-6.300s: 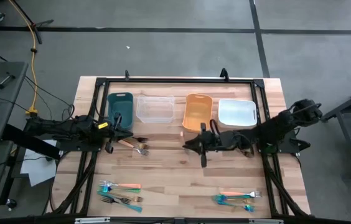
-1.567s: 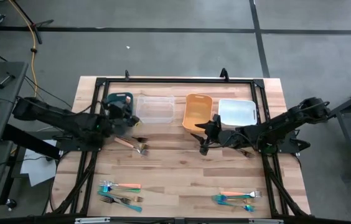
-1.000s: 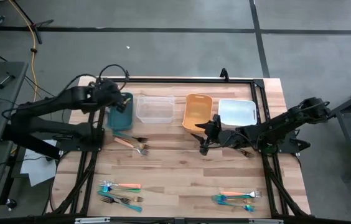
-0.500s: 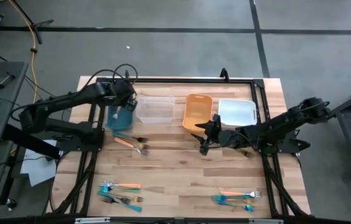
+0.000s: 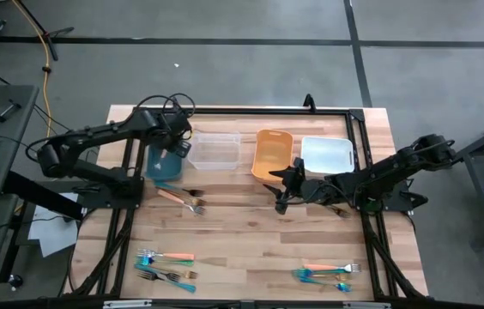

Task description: Sort silverware by color (type)

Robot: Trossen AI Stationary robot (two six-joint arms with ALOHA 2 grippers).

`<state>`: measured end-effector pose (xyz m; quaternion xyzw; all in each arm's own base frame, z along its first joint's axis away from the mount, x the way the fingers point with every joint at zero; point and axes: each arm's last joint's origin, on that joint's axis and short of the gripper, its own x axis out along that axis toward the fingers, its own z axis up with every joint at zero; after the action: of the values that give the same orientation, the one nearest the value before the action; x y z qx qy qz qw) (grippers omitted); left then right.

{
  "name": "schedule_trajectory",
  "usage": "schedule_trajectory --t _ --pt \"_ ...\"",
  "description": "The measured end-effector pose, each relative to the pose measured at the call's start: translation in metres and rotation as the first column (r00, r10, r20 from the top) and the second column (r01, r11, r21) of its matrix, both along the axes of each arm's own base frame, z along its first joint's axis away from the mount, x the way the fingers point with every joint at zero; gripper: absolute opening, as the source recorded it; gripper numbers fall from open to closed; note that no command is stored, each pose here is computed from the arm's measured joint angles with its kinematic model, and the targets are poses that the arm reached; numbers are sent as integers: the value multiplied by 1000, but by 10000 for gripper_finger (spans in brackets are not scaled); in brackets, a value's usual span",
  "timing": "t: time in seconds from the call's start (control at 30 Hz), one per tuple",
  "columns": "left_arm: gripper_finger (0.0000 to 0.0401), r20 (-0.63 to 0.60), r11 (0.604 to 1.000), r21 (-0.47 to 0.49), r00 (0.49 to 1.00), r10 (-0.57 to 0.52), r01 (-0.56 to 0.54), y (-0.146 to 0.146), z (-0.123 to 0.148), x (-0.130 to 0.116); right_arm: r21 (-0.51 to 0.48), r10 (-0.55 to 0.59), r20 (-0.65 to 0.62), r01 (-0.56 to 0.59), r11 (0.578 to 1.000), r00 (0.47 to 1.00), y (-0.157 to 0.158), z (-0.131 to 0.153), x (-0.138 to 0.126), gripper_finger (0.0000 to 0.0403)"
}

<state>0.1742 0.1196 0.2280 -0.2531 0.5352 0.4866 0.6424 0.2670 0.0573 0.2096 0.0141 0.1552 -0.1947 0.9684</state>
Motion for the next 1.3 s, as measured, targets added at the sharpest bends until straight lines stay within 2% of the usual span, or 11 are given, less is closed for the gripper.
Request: schedule_trajectory --t 0.13,0.27,0.4,0.5,0.6,0.77,0.9,0.97,1.03,1.17,1.3 --pt "176 4 1000 4 1000 -10 10 -1 2 -1 0 0 0 0 1000 1000 0 0 0 208" --pt "199 16 1000 9 1000 -18 18 -1 12 -1 -1 0 0 0 1000 1000 0 0 0 208" --pt "204 156 998 33 987 -50 45 -2 40 0 -2 1 -1 -1 1000 1000 0 0 0 208" --pt "205 313 990 111 942 -120 90 -13 62 1 -3 1 -1 -1 1000 1000 0 0 0 208" --pt "205 449 965 204 859 -244 167 -33 73 1 1 1 -1 -1 1000 1000 0 0 0 208" --pt "206 587 858 371 627 -513 355 -79 67 6 14 30 -4 -30 999 1000 1 0 0 208" --pt "206 637 741 432 408 -654 514 -117 43 12 18 39 -5 -39 999 999 1 -1 0 208" --pt "206 636 684 424 343 -692 593 -134 31 13 19 41 -5 -41 999 999 1 -1 0 208" --pt "207 623 630 404 304 -720 663 -150 24 15 19 41 -5 -41 999 999 1 0 0 208" --pt "207 559 526 340 282 -779 780 -177 15 17 19 41 -4 -41 999 999 1 0 0 208" --pt "207 373 412 248 306 -876 877 -196 4 20 15 42 -3 -42 999 999 1 0 0 208"
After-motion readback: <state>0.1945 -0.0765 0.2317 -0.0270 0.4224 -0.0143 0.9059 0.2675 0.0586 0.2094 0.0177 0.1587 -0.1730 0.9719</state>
